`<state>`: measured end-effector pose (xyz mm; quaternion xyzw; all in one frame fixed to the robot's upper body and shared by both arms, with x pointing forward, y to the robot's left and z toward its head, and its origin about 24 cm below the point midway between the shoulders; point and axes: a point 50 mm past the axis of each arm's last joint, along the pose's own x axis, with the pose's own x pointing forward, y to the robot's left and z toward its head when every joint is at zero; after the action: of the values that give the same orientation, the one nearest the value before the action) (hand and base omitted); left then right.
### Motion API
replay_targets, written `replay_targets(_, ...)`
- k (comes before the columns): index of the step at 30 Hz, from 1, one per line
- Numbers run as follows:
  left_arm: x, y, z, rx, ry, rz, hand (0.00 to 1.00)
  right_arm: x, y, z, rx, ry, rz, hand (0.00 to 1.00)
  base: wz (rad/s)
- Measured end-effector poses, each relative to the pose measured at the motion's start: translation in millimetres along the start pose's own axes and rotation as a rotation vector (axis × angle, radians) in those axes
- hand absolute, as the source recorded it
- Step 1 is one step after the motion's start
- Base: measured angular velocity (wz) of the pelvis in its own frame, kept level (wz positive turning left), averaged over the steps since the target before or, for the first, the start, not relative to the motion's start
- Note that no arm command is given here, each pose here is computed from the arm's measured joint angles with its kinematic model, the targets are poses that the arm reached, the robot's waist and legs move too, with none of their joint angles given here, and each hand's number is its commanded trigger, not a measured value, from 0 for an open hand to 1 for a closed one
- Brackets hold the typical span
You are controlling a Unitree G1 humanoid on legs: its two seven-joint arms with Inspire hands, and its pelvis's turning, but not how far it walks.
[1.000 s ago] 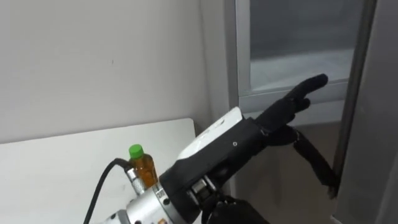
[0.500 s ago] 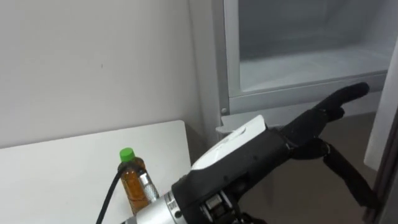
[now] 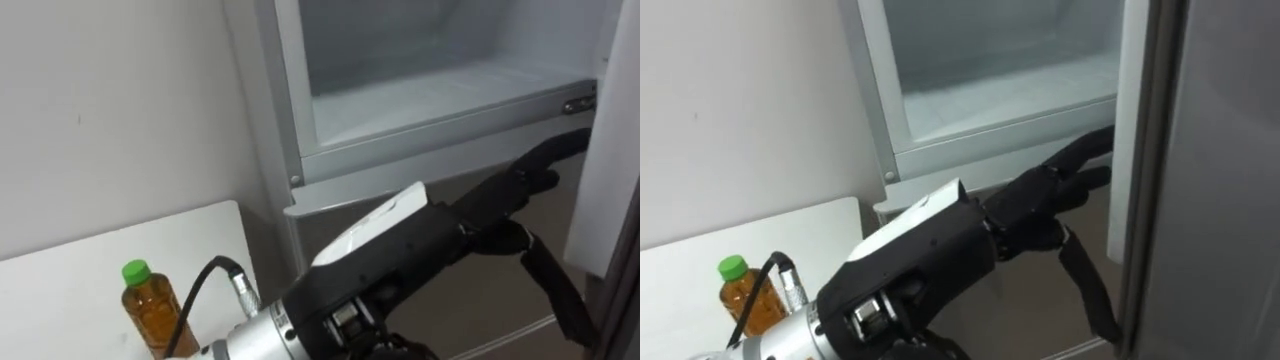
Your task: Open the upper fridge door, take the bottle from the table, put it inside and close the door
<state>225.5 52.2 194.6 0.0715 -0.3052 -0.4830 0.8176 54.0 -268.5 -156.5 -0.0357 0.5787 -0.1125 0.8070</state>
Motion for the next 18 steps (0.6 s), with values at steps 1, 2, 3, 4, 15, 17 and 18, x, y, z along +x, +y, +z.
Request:
replay_targets(1,0.0,-0.1,-0.5,0.0,0.003,-0.001,0.0,0.1,0.1,0.4,0.0,-0.001,0.0,0.0,-0.21)
replay_targets(2,0.2,-0.3,-1.2,-0.004,0.004,-0.001,0.0,0.3,0.7,1.8,0.001,-0.006,0.002,0.0,-0.23)
replay_targets(3,0.3,-0.4,-1.3,-0.004,0.004,-0.002,0.0,0.7,2.0,4.1,0.001,-0.013,0.006,0.0,-0.26)
replay_targets(4,0.3,-0.5,-1.3,-0.004,0.004,-0.002,0.0,1.1,2.9,6.9,0.002,-0.022,0.009,0.0,-0.18)
replay_targets(15,4.7,-10.4,-3.3,-0.021,0.004,-0.04,0.0,3.3,8.8,20.5,0.019,-0.065,0.031,0.0,-0.11)
replay_targets(17,4.8,-11.9,-4.0,-0.023,0.007,-0.048,0.0,3.3,8.8,20.2,0.041,-0.067,0.03,0.0,-0.09)
replay_targets(18,5.3,-13.1,-4.4,-0.027,0.007,-0.051,0.0,3.4,8.6,20.5,0.057,-0.068,0.028,0.0,-0.13)
